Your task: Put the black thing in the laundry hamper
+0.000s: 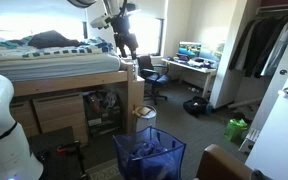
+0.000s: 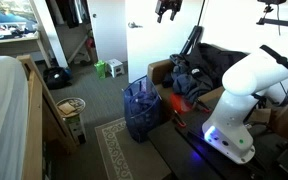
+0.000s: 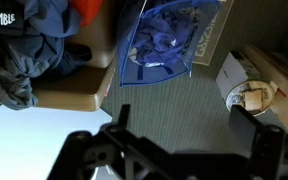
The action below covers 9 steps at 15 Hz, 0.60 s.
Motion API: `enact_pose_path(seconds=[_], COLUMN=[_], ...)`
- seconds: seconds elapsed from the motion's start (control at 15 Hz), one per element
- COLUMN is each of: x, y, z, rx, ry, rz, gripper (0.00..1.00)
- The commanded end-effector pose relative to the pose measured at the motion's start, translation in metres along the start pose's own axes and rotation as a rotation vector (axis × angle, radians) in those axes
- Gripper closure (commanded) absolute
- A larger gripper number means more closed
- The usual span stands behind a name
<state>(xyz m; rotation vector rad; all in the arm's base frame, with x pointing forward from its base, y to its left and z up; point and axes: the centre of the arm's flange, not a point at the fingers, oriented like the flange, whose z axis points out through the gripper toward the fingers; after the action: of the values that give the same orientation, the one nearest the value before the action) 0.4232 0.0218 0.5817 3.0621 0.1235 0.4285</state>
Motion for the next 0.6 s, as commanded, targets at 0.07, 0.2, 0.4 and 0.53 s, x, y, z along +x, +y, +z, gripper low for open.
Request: enact_pose_path(seconds=[0.07, 0.2, 0.4, 0.53], x=[0.0, 0.0, 0.004, 0.009], y=[0.0, 0.0, 0.006, 0.023], z=[0.0, 0.0, 0.008, 0.023], rx=[0.0, 0.0, -0.008, 0.006], ry=[0.0, 0.0, 0.003, -0.016], rz=[0.0, 0.0, 0.018, 0.03], gripper=[0.0, 0.0, 0.0, 0.0])
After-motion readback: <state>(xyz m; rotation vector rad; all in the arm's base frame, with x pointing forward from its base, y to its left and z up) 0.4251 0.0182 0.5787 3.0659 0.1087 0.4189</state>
